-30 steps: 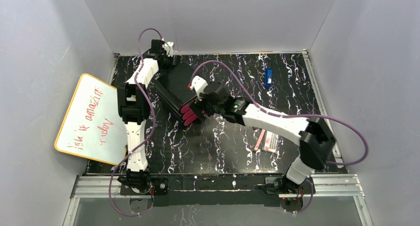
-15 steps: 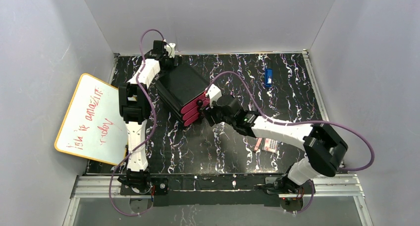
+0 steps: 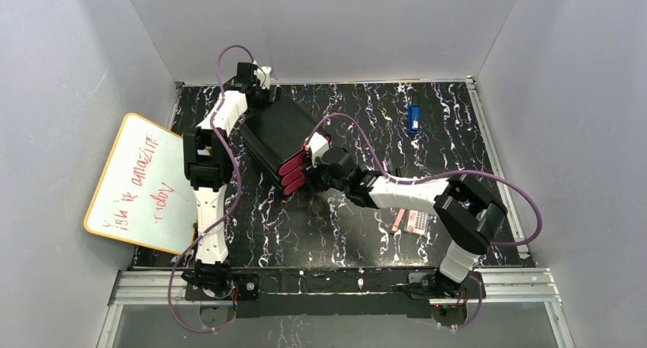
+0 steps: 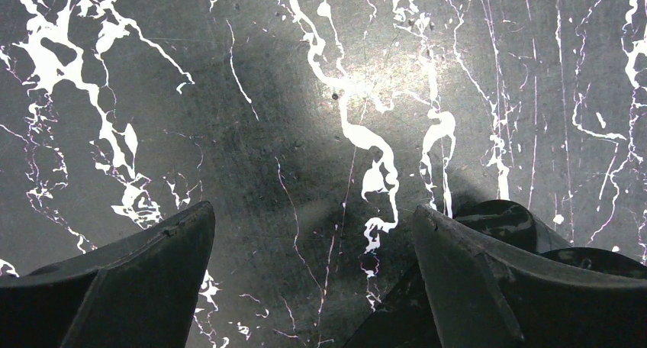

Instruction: Organize the makeup

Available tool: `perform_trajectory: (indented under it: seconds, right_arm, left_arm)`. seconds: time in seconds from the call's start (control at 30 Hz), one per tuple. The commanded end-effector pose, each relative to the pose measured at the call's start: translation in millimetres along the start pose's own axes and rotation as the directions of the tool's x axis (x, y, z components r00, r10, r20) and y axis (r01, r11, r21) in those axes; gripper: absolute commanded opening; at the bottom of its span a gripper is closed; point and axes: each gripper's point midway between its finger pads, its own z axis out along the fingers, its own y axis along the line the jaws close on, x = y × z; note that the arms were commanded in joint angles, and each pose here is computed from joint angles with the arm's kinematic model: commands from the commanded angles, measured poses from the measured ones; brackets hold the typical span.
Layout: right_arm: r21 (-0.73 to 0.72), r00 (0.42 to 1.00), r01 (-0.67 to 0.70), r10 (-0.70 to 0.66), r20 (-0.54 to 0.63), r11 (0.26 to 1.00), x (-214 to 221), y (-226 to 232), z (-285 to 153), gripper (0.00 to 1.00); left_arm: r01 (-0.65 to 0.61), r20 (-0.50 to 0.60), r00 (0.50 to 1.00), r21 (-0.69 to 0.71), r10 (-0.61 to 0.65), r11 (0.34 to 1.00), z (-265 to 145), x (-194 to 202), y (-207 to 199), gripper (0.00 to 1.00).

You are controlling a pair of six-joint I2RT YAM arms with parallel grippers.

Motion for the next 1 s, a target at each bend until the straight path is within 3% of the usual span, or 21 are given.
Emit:
perform_trajectory:
  seconds: [0.0, 0.5, 0.67, 0.97]
  right_arm:
    - [-0.025, 0.991, -0.027, 0.03, 0.133, 0.999, -48, 6, 4, 0.59]
    - [-0.014, 0.992, -0.012, 0.014, 0.127, 1.0, -50, 5, 11, 0.5]
    - [0.001, 0.992, -0.01, 0.01, 0.122, 1.0, -48, 2, 14, 0.4]
    - [0.013, 0.995, -0.01, 0.009, 0.098, 1.0, -40, -1, 7, 0.35]
  left_arm:
    - [-0.027, -0.017, 0.999, 0.036, 0.028, 0.999, -9, -2, -15, 0.99]
    - [-0.029, -0.019, 0.999, 0.038, 0.03, 0.999, -9, -2, -15, 0.99]
    - [-0.029, -0.019, 0.999, 0.039, 0.029, 0.999, -9, -2, -16, 0.98]
    - [-0.03, -0.023, 0.999, 0.036, 0.031, 0.999, -8, -1, -15, 0.99]
